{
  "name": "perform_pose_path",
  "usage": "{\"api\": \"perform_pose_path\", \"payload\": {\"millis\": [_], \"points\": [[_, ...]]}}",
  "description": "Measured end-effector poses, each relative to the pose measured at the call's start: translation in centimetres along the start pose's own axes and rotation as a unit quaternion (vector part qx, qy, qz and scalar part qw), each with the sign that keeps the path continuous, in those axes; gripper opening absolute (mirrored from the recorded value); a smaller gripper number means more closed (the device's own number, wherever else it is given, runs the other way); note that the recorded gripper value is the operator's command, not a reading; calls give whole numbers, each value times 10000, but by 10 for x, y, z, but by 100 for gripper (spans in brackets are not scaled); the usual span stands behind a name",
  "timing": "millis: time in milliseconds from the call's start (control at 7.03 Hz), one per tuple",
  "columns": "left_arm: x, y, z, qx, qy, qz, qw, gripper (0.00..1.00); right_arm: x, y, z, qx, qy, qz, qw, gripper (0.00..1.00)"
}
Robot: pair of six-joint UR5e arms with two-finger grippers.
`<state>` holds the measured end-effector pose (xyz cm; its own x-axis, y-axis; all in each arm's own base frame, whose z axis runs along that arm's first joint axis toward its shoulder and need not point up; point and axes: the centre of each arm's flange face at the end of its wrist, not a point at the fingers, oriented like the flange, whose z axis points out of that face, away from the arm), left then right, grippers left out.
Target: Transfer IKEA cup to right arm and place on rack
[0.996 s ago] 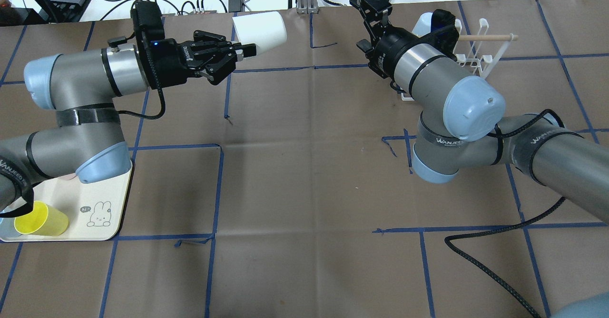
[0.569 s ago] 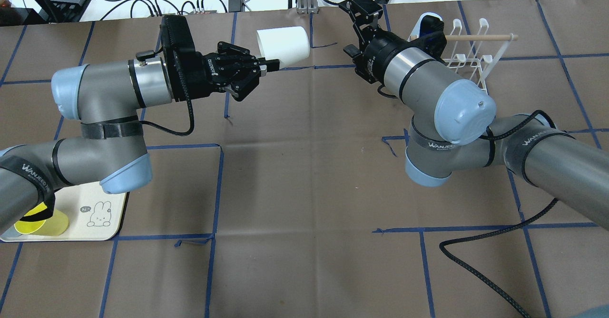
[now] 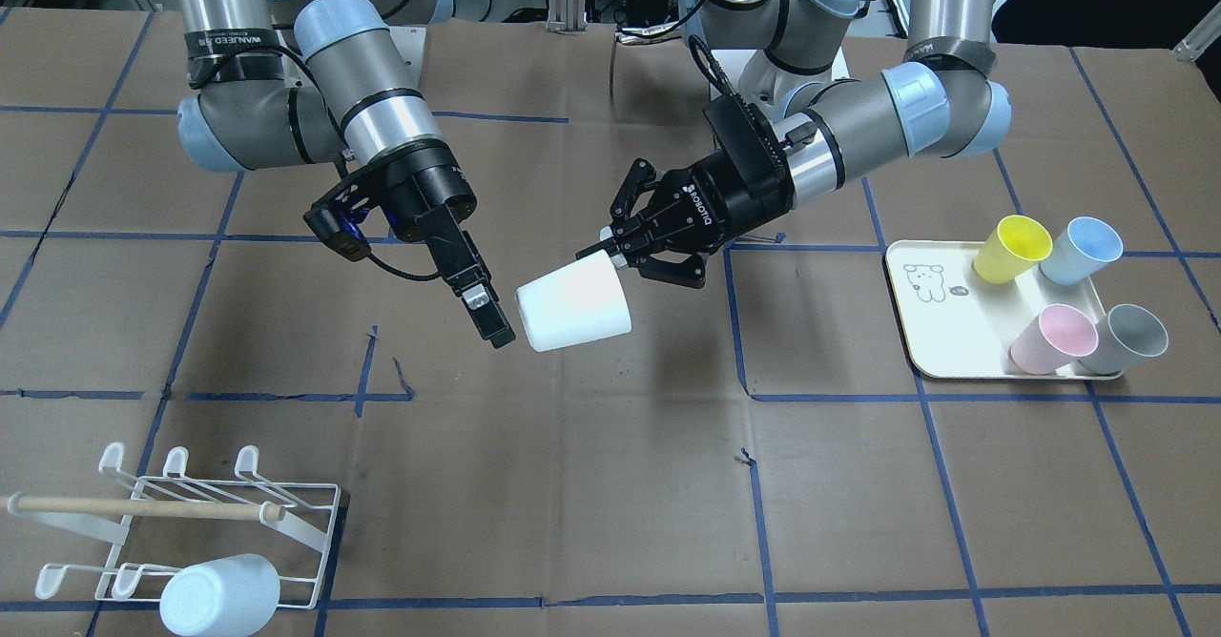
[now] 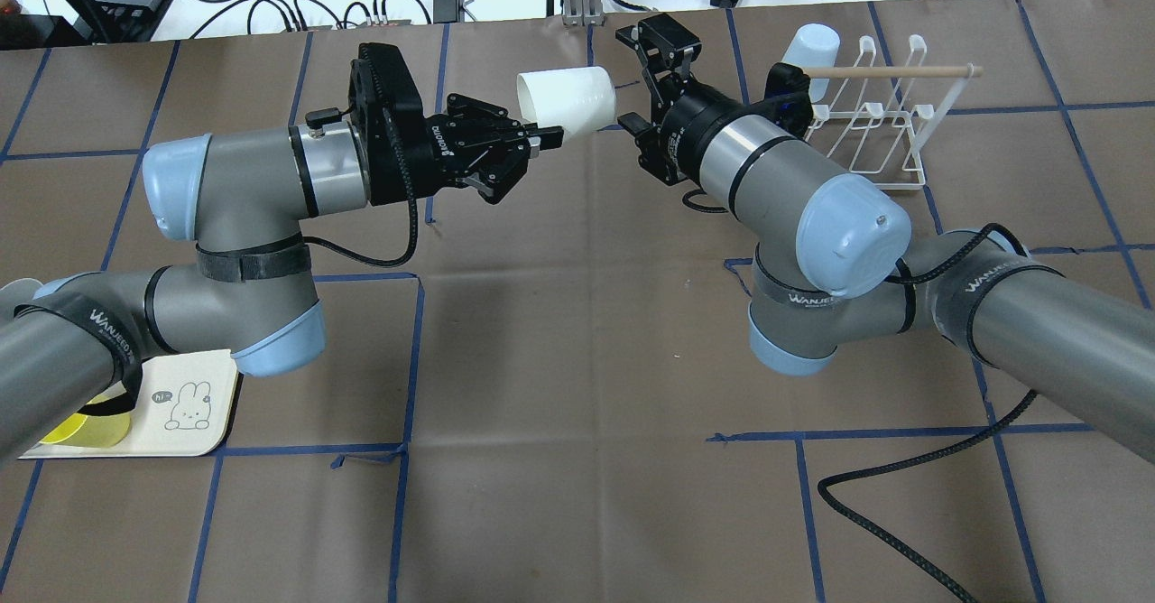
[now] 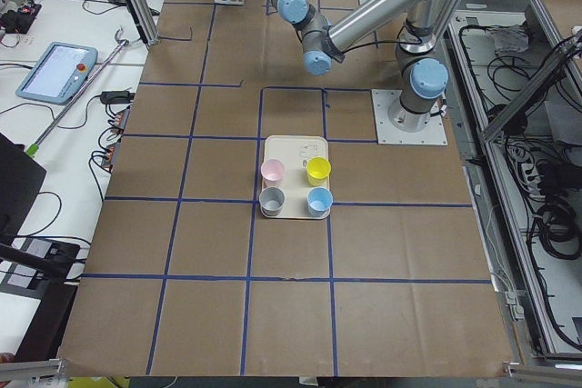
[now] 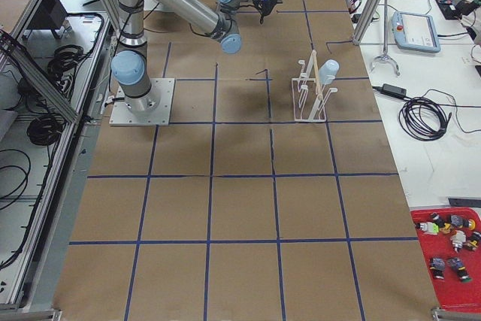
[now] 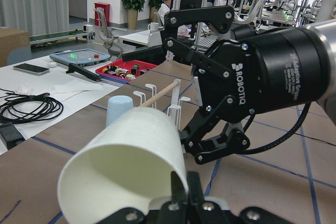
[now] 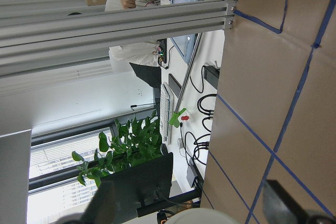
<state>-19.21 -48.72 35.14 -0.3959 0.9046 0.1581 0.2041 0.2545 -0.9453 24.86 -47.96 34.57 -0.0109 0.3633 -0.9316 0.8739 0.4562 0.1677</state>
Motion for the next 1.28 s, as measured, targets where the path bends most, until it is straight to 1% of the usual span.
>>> {"api": "perform_pose_path", "payload": {"millis": [285, 854, 1281], "points": [[0, 0, -2, 36, -2, -156, 9999, 3, 9, -1, -2, 10, 98, 33, 9999, 99], [2, 0, -2, 41, 6, -193, 9998, 3, -3, 1, 0, -8, -35, 18, 10000, 99], [2, -1, -3, 42, 2, -188, 9998, 3, -3, 5, 4, -44, -40, -11, 10000, 99]]}}
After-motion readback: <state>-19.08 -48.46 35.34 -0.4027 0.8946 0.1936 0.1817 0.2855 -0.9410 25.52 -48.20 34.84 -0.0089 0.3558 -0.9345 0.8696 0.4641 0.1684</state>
